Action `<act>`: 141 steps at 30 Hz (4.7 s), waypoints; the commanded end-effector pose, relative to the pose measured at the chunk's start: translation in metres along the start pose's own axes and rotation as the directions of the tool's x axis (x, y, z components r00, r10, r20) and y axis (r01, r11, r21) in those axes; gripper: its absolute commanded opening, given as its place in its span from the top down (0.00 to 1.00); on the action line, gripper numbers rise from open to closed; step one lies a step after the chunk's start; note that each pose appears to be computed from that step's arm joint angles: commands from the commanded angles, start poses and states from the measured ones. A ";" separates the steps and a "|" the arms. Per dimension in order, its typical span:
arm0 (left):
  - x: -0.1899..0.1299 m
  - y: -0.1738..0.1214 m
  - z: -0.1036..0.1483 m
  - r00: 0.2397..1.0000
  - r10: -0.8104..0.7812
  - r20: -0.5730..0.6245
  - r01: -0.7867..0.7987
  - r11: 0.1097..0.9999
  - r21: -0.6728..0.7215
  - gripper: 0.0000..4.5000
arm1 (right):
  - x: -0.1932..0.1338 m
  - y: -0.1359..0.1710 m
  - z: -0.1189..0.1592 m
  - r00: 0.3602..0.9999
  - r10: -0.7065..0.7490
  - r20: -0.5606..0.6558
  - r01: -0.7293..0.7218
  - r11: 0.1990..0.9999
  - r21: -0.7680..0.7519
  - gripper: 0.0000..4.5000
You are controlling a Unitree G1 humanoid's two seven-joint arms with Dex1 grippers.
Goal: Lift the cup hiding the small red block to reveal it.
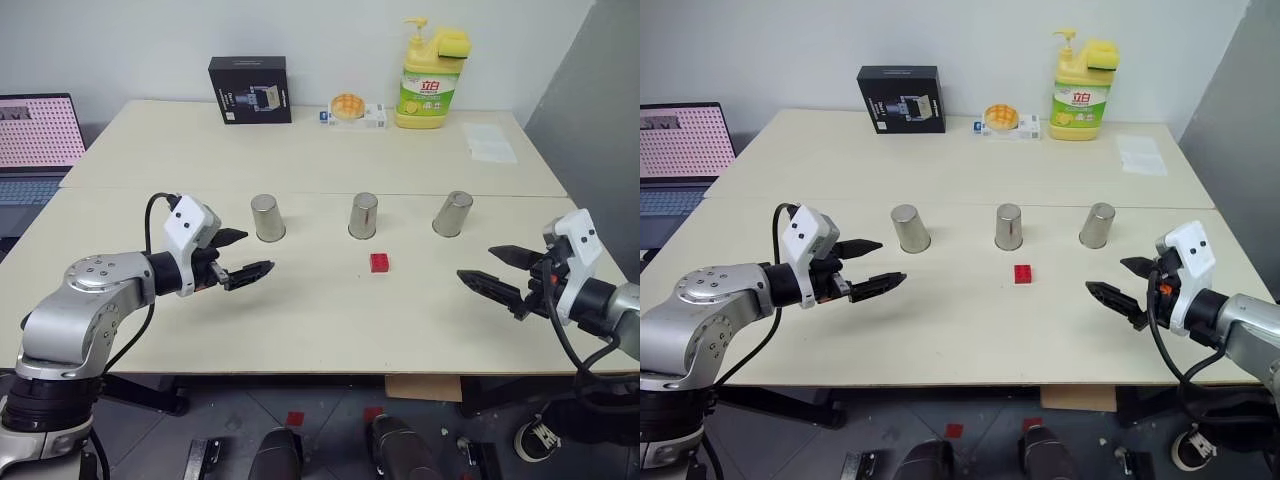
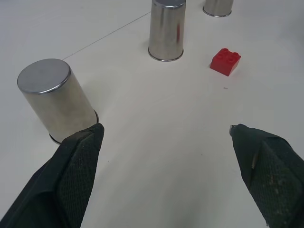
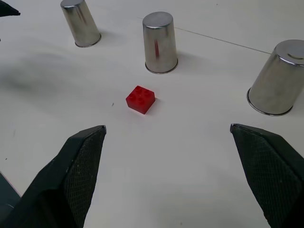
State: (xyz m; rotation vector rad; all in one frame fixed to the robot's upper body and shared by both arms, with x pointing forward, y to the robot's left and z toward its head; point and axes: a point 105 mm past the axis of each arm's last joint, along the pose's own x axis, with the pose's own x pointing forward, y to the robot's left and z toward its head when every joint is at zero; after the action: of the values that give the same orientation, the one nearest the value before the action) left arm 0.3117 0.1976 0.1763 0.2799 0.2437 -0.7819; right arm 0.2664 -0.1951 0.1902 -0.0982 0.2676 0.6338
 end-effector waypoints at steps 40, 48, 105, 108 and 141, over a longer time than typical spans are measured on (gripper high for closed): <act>0.000 0.006 0.008 1.000 -0.002 0.013 0.002 0.999 0.046 0.00 | -0.005 0.001 0.007 1.000 -0.011 0.020 0.012 0.999 -0.034 0.01; 0.002 0.007 0.007 1.000 -0.003 0.011 0.002 0.998 0.062 0.00 | -0.004 0.001 0.007 1.000 -0.011 0.023 0.012 0.999 -0.032 0.01; 0.113 -0.117 0.054 0.900 -0.272 0.342 0.214 0.957 0.197 0.00 | 0.096 -0.086 -0.038 0.894 -0.431 0.121 0.421 0.902 0.102 0.01; 0.114 -0.119 0.058 0.894 -0.266 0.360 0.212 0.960 0.182 0.00 | 0.099 -0.102 -0.036 0.869 -0.480 0.123 0.468 0.876 0.113 0.01; 0.117 -0.115 0.067 0.900 -0.236 0.366 0.188 0.969 0.163 0.00 | 0.072 -0.112 0.028 0.778 -0.568 0.270 0.551 0.822 0.144 0.40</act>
State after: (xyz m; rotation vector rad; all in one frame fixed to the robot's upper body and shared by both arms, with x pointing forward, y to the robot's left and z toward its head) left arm 0.3192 0.0225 0.1730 0.2099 -0.1047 -1.0537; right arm 0.4008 -0.2243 0.1830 -0.0054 -0.0168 0.0954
